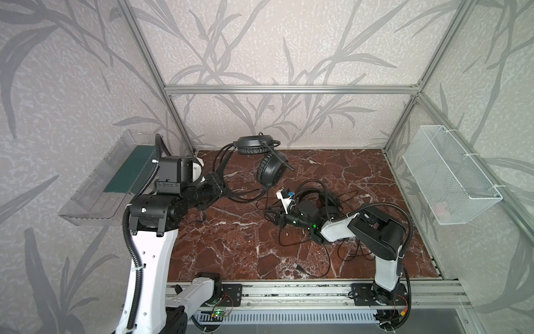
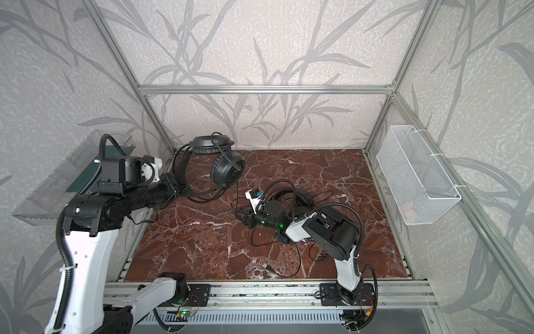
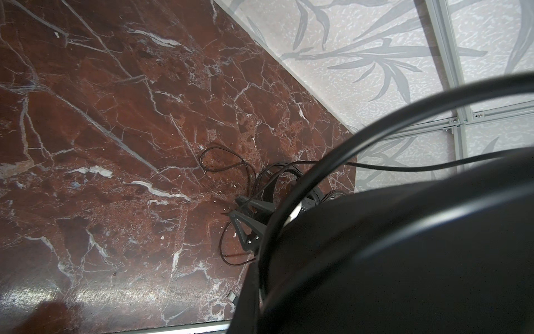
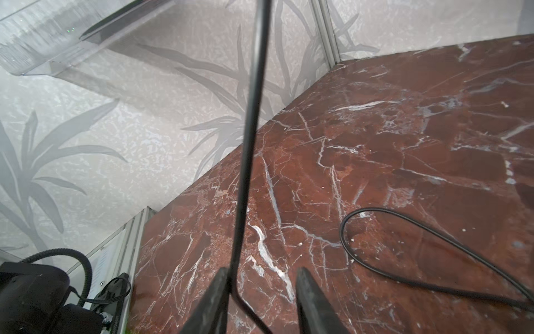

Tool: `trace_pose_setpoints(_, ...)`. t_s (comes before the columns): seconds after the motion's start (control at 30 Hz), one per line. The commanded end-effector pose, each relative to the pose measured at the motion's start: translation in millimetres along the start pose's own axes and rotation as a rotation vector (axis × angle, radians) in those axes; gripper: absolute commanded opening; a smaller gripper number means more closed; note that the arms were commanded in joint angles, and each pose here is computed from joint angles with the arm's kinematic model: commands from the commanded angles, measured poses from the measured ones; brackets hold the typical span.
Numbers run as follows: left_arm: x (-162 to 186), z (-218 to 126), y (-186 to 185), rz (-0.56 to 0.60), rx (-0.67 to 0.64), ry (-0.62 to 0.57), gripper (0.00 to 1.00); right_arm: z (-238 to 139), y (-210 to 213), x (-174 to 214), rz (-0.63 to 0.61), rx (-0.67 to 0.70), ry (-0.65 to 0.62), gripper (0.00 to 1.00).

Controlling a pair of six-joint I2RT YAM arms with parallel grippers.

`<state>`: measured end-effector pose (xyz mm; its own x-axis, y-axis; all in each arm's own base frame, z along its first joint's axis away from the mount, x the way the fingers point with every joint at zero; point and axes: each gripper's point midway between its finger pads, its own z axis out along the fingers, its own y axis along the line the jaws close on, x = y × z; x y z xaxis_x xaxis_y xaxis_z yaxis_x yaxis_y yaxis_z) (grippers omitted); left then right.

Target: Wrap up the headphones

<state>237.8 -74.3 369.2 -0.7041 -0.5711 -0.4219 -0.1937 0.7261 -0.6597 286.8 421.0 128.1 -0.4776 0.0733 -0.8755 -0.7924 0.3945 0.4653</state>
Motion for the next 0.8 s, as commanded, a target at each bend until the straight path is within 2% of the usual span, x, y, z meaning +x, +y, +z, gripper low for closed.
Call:
trace_pose_setpoints(0.0,1.1,-8.7,-25.5,0.062,0.128,-0.008,0.0,3.8,-1.7,-16.3,-0.068,0.033,-0.049,0.39)
trace_pose_setpoints(0.13,7.0,-8.8,-22.3,0.087,0.132,-0.003,0.0,3.7,-2.9,-25.7,-0.11,0.064,-0.051,0.36)
trace_pose_setpoints(0.33,13.0,-17.0,-22.1,0.162,0.133,-0.021,0.0,-10.8,-7.8,-47.3,-0.186,0.157,-0.088,0.24)
trace_pose_setpoints(0.47,17.4,-24.2,-22.4,0.24,0.123,-0.037,0.0,-28.8,-9.0,-71.0,-0.283,0.242,-0.112,0.16)
trace_pose_setpoints(0.57,17.5,-27.7,-10.4,0.3,0.055,-0.07,0.0,-48.7,-9.2,-92.1,-0.355,0.321,-0.119,0.08)
trace_pose_setpoints(0.67,11.9,-29.0,16.4,0.319,-0.081,-0.124,0.0,-73.0,-8.8,-103.1,-0.417,0.397,-0.106,0.02)
trace_pose_setpoints(0.77,6.2,-29.0,37.0,0.319,-0.179,-0.169,0.0,-95.9,-3.2,-103.8,-0.455,0.42,-0.08,0.0)
